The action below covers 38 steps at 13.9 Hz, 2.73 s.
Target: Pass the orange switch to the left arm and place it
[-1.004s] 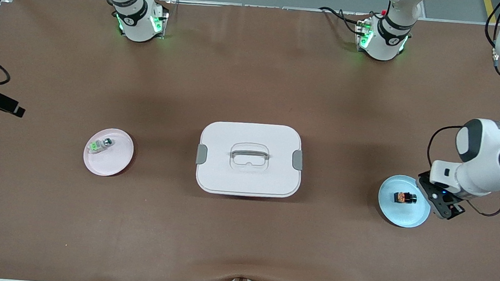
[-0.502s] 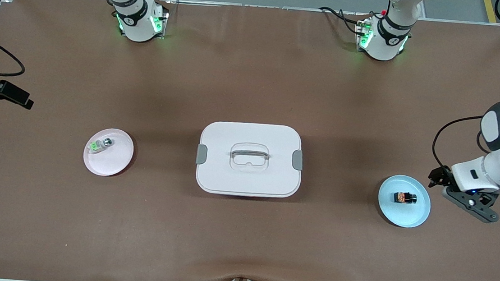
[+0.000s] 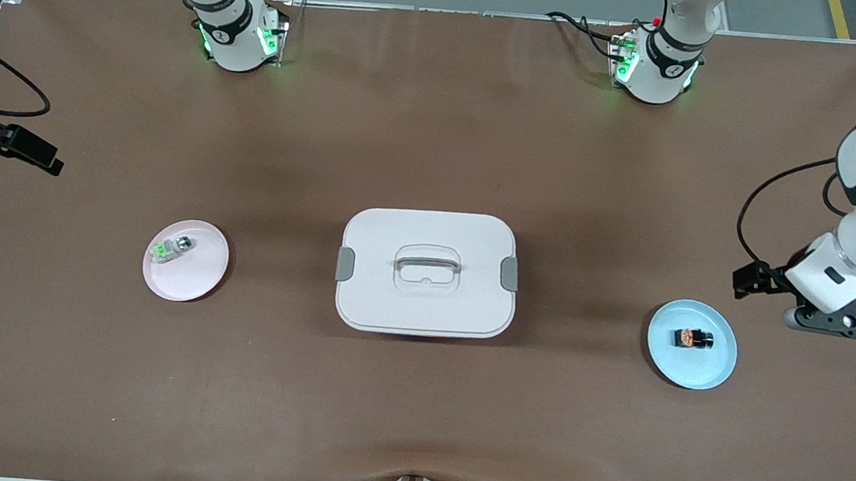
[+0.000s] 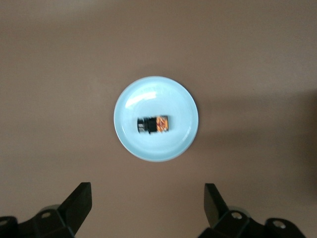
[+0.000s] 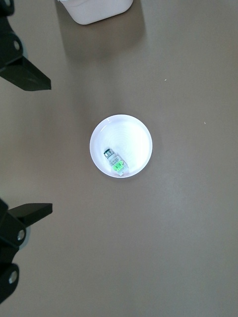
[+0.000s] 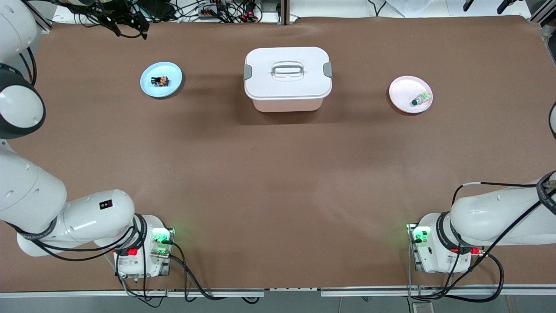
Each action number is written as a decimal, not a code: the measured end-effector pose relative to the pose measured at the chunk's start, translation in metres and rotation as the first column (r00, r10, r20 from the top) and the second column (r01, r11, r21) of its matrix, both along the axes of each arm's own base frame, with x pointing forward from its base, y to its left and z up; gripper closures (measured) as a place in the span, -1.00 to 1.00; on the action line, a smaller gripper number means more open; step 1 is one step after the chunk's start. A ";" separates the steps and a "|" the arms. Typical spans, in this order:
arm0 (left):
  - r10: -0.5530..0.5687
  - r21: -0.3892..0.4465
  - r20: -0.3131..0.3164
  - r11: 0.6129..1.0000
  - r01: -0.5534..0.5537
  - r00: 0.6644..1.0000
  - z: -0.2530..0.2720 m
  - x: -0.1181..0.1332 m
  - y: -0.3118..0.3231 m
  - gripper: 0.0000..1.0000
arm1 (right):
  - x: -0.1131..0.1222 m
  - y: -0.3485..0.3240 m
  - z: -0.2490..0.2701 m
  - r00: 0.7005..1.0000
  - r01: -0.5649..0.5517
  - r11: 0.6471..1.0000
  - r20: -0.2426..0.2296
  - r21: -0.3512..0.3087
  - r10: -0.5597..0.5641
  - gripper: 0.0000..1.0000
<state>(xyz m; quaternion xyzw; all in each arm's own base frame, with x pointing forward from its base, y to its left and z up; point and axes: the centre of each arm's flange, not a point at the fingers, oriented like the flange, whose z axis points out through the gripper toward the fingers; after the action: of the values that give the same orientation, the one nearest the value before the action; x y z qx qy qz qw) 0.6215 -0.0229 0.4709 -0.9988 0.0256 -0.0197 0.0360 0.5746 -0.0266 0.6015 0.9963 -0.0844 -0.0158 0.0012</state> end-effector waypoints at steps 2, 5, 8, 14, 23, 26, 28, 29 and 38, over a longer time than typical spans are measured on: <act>0.081 0.000 0.010 0.997 -0.081 0.997 0.012 -0.005 -0.017 -1.00 | -0.006 0.003 -0.002 1.000 -0.004 1.000 0.005 -0.001 0.004 -1.00; 0.107 -0.003 0.025 0.994 -0.107 0.994 0.033 -0.004 -0.024 -1.00 | -0.012 0.006 -0.002 1.000 -0.009 1.000 0.005 -0.002 0.009 -1.00; 0.110 -0.001 0.040 0.994 -0.110 0.993 0.053 -0.003 -0.023 -1.00 | -0.016 0.006 -0.004 1.000 -0.008 1.000 0.004 -0.002 0.008 -1.00; 0.135 -0.007 0.014 0.991 -0.135 0.991 0.093 -0.030 -0.036 -1.00 | -0.018 0.003 -0.005 1.000 -0.002 1.000 0.004 -0.002 0.002 -1.00; 0.134 -0.069 -0.026 0.988 -0.135 0.991 0.152 -0.094 -0.027 -1.00 | -0.019 0.009 0.004 0.999 -0.005 0.999 0.043 0.033 0.003 -1.00; 0.114 -0.070 -0.018 0.991 -0.115 0.993 0.162 -0.109 -0.027 -1.00 | -0.019 0.011 0.006 0.999 -0.008 0.999 0.052 0.035 0.006 -1.00; 0.095 -0.069 -0.015 0.993 -0.096 0.995 0.168 -0.118 -0.027 -1.00 | -0.019 0.011 0.008 0.998 -0.009 0.999 0.060 0.035 0.007 -1.00; 0.089 -0.069 -0.015 0.994 -0.090 0.996 0.170 -0.122 -0.028 -1.00 | -0.019 0.011 0.008 0.998 -0.009 0.999 0.061 0.035 0.007 -1.00; 0.068 -0.064 -0.018 0.996 -0.069 0.998 0.170 -0.128 -0.037 -1.00 | -0.019 0.009 0.009 0.998 -0.004 0.999 0.067 0.035 0.002 -1.00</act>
<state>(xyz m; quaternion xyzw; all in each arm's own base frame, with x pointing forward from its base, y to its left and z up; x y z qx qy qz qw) 0.4930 -0.0602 0.6410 -0.9999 -0.0092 -0.0116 0.0040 0.5560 -0.0180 0.6107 0.9963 -0.0826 0.0159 -0.0189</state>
